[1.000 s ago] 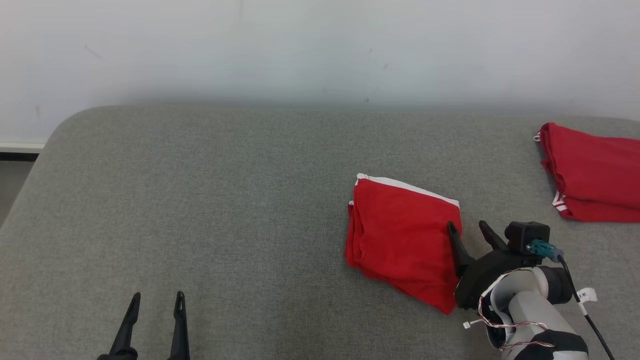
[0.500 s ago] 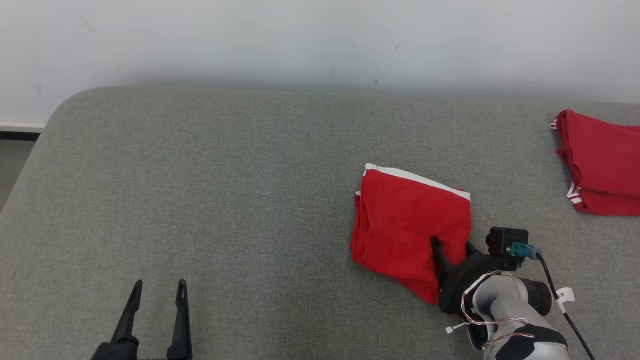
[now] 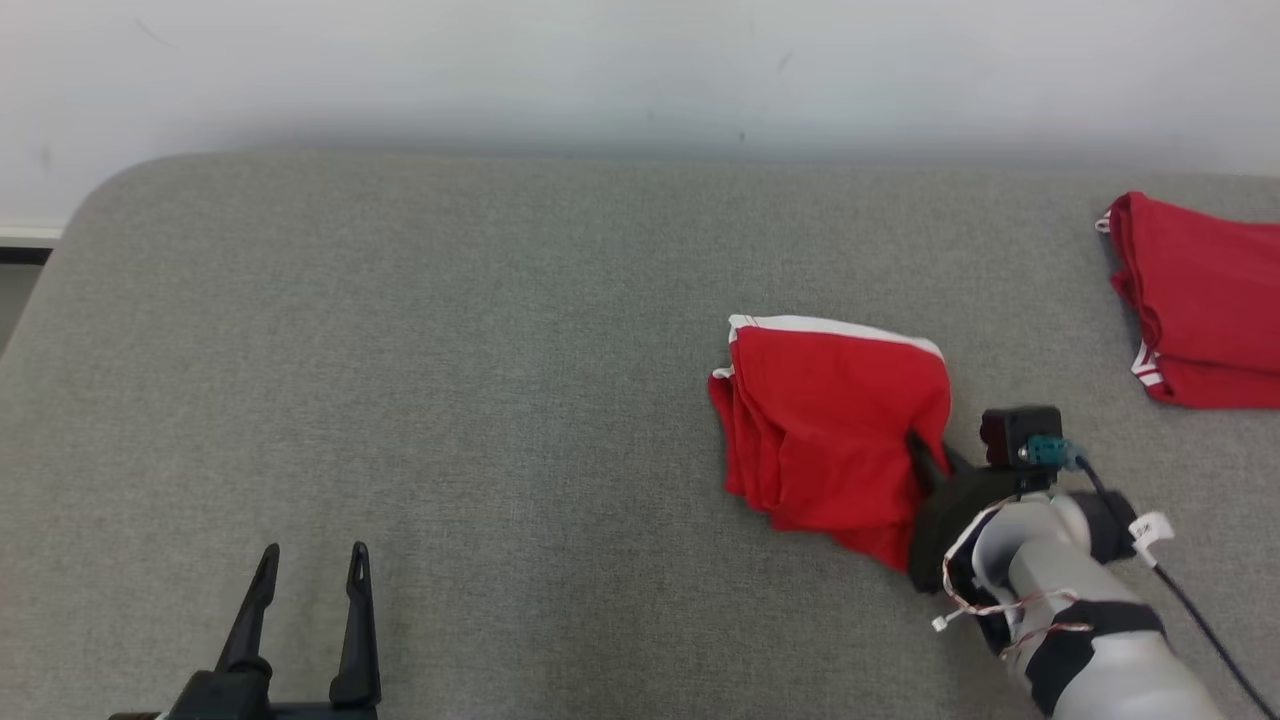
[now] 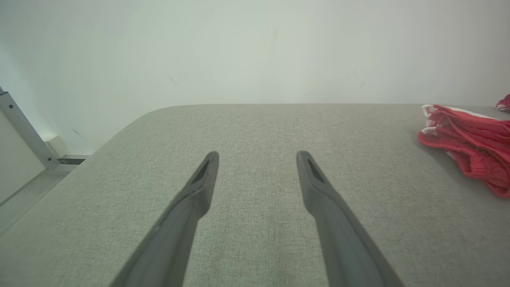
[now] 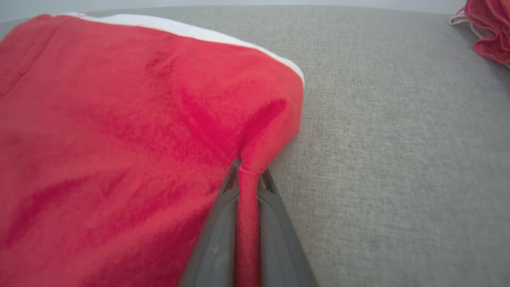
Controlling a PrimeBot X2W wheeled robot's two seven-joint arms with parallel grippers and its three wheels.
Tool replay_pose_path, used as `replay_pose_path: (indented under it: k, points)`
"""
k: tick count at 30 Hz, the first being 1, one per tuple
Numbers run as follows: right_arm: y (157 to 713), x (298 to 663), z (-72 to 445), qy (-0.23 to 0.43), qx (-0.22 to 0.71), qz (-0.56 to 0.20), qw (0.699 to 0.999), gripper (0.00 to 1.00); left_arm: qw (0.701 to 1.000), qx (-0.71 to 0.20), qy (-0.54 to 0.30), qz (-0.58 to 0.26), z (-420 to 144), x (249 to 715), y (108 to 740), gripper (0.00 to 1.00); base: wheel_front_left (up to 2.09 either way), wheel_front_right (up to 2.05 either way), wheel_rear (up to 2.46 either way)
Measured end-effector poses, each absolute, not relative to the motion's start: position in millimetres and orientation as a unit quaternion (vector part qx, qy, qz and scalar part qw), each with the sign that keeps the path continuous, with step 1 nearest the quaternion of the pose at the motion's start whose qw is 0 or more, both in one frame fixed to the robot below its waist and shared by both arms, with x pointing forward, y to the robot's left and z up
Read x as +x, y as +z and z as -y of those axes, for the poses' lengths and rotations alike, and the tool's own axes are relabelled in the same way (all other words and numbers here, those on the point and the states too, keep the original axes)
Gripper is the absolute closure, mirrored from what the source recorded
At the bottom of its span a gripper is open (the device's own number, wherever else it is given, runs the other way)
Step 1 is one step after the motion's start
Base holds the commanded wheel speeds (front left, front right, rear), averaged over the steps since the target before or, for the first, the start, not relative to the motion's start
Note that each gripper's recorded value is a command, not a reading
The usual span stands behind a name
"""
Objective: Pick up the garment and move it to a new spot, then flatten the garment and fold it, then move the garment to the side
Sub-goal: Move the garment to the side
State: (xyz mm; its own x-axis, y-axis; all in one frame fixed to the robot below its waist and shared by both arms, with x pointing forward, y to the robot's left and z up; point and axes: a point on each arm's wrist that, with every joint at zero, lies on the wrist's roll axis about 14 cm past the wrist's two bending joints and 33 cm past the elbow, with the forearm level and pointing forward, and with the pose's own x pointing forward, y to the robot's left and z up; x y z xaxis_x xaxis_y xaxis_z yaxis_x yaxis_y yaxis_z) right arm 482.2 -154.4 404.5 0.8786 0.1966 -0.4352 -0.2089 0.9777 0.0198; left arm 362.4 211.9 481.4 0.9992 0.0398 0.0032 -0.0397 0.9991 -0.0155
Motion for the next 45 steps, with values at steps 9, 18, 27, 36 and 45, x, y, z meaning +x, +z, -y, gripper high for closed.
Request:
replay_pose_path:
  k: [9, 18, 27, 36, 45]
  points:
    - [433, 527, 193, 0.125, -0.141, -0.195, 0.963, 1.00, 1.000, -0.011, -0.007, -0.003, -196, 388, 475, 0.00, 0.00, 0.00, 0.00]
    - [466, 579, 243, 0.115, -0.234, -0.180, 0.948, 1.00, 0.999, -0.015, -0.038, -0.009, -177, 423, 462, 0.00, 0.00, 0.00, 0.00]
    - [478, 605, 308, 0.081, -0.296, -0.200, 0.930, 1.00, 0.997, -0.016, -0.075, -0.006, -156, 459, 448, 0.00, 0.00, 0.00, 0.00]
    - [484, 598, 364, 0.046, -0.342, -0.237, 0.908, 1.00, 0.994, -0.016, -0.108, 0.003, -137, 480, 438, 0.00, 0.00, 0.00, 0.00]
    - [494, 596, 413, 0.001, -0.387, -0.273, 0.881, 1.00, 0.990, -0.024, -0.137, 0.013, -118, 500, 424, 0.00, 0.00, 0.00, 0.00]
